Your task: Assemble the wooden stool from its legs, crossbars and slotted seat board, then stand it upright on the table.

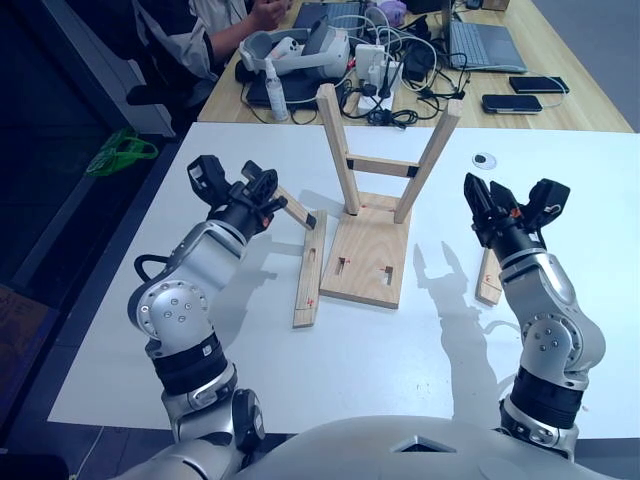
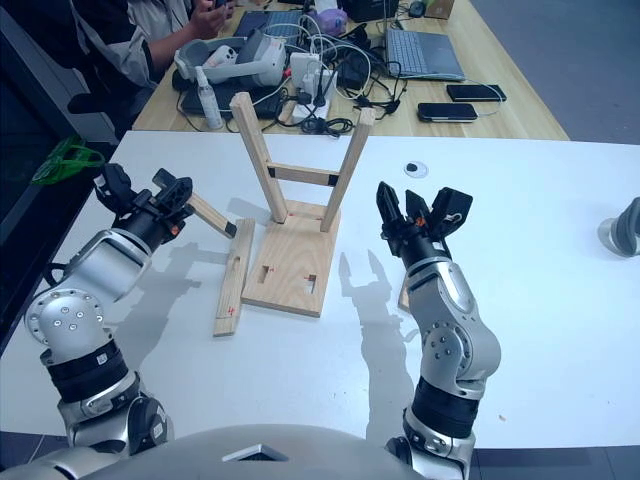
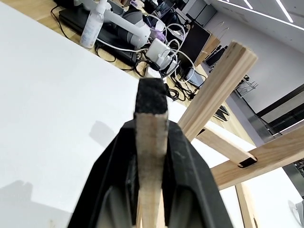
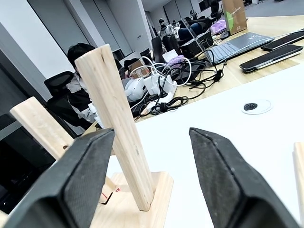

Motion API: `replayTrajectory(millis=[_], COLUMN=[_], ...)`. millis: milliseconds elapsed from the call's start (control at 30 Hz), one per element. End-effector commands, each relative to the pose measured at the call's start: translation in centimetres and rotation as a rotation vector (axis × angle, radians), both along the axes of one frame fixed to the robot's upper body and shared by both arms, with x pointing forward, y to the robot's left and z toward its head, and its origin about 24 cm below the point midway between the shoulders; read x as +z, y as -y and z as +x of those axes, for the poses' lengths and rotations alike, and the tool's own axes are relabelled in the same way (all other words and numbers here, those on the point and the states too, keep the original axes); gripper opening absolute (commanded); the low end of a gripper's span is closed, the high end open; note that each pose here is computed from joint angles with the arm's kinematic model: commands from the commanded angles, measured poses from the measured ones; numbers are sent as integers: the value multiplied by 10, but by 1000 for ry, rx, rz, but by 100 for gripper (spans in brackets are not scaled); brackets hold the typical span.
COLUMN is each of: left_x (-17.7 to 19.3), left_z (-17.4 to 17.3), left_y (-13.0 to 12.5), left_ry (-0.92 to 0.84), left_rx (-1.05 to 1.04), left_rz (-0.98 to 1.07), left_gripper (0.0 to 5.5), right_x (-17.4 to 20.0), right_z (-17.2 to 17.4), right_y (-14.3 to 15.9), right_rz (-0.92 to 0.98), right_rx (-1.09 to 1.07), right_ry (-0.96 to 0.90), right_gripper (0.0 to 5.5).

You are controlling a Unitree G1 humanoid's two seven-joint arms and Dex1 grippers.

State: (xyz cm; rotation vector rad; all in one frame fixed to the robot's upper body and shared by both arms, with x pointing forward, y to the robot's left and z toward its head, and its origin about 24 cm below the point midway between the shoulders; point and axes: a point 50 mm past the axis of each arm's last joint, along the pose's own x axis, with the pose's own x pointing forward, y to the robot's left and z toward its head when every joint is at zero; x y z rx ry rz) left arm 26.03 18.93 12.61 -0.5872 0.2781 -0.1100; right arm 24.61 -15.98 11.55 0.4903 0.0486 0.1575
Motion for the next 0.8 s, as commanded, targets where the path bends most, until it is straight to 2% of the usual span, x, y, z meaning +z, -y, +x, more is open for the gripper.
replayTrajectory(millis=[33,133,233,400,500,667,800], left_x=[-25,-39,-43,-38,-41,-46,-45], left_z=[-13,-20,-15,-6,-4,-8,-14], left_y=[-2,-8,-3,2,6,7,6], left_ry=[-85,-114,-94,-26,-19,-14,3], left_rx=[-9,14,-22,-61,-82,-118,-86], left_rz=[13,6,4,37,73,257,262], left_gripper=[40,40,40,40,40,40,40], right_x=[-6,-6,-6,-4,-5,-4,-3], right_z=[-2,-2,0,4,5,7,8], right_y=[0,1,1,4,6,7,9], right_rz=[9,13,12,11,11,2,-8], right_rx=[-18,-24,-30,-41,-46,-43,-44], right_ry=[-23,-24,-25,-24,-28,-25,-20], right_gripper=[289,289,289,289,289,289,289])
